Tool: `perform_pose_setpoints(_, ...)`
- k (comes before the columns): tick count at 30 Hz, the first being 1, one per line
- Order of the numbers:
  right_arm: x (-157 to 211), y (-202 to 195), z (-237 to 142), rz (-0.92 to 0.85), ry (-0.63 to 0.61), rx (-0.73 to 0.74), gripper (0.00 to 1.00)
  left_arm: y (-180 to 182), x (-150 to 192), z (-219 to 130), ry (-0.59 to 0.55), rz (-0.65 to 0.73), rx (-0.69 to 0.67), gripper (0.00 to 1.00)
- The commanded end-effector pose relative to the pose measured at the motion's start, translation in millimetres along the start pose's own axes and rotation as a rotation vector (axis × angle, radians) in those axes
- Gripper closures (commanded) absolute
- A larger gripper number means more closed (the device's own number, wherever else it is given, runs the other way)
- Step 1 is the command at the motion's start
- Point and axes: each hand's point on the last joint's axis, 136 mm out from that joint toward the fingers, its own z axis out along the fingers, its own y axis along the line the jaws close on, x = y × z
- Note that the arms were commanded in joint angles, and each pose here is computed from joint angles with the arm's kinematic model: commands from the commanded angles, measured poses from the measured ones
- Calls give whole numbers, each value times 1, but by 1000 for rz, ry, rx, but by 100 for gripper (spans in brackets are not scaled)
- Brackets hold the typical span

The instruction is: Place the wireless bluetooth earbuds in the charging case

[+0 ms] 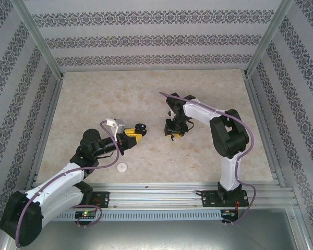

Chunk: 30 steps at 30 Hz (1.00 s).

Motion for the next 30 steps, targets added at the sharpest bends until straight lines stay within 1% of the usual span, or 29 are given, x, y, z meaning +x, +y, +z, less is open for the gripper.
perform_pose_setpoints(1,-3,-3,-8,-30,5,17,61,-2,1,-1,-4,-5,3,100)
perform_pose_setpoints(6,-10,-5,-3,-61,14,45,61,-1,2,-1,-3,-8,-2,100)
perform_pose_setpoints(13,-11,-11,9,-77,49,71,62,0,2,1,0,-8,-4,100)
perform_pose_setpoints(19,-6,-13,20,-80,77,82,66,1,2,1,0,-11,-5,100)
perform_pose_setpoints(30,-1,-12,27,-85,96,87,73,-1,0,0,-2,-10,-4,100)
